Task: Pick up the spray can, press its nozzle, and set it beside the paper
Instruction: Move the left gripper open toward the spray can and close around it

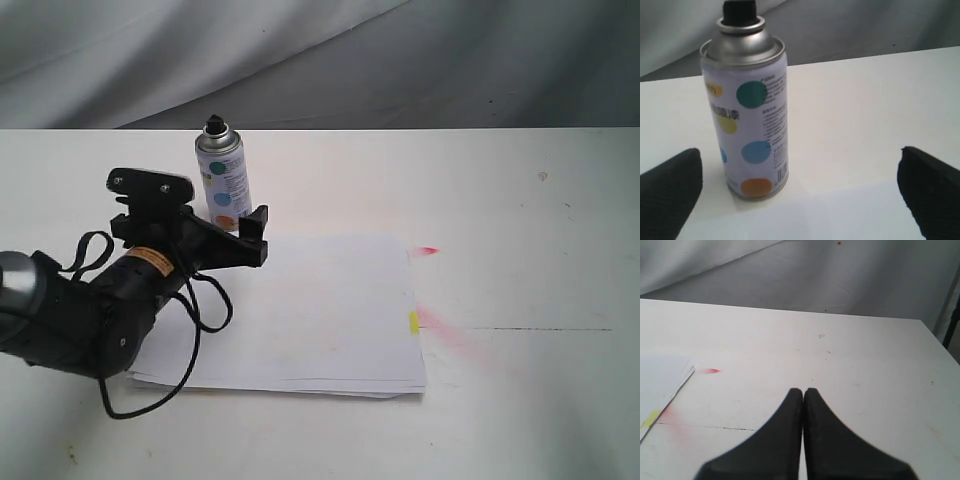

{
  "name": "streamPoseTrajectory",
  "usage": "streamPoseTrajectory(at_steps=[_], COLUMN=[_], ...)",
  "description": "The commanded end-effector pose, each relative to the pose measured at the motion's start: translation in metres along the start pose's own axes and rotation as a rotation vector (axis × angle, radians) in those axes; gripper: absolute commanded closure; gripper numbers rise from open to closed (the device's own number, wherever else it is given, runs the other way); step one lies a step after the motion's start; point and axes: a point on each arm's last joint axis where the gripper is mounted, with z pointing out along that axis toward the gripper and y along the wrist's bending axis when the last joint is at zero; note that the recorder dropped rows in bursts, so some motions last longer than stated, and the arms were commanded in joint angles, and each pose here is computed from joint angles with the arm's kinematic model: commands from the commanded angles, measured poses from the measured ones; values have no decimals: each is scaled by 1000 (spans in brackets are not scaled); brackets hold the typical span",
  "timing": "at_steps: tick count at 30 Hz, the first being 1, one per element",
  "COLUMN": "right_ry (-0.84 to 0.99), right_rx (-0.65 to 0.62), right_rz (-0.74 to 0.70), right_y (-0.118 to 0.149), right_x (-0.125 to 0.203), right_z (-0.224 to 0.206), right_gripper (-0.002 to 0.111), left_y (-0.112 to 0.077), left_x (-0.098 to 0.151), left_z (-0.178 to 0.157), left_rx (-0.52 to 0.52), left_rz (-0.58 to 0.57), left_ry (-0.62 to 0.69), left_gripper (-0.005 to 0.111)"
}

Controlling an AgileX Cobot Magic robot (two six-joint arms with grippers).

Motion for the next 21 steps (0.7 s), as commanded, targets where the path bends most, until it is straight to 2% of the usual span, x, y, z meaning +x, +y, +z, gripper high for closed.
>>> streamPoseTrajectory(at_steps=[1,5,7,9,12,18,21], right_ry=[-4,-4,-4,-4,-4,-4,-4], right_rx=[7,7,7,7,7,7,7], right_rz=[5,5,5,5,5,5,5], right_y=[0,0,0,0,0,0,0], right_x=[1,1,1,1,1,1,1], right_z=[0,0,0,0,0,0,0], right_gripper=[108,108,108,108,108,108,108], left_y=[0,1,0,-1,-1,30,35], left_x=[-6,1,7,12,19,11,12], left_z=[16,25,30,38,51,71,73], left_rx=[-50,-73,-67,-67,-74,-137,-88], left_rz=[-33,-47,-19,63,82,34,81], left_ry=[-3,18,10,20,22,18,18], left_gripper=[8,8,8,8,8,8,8])
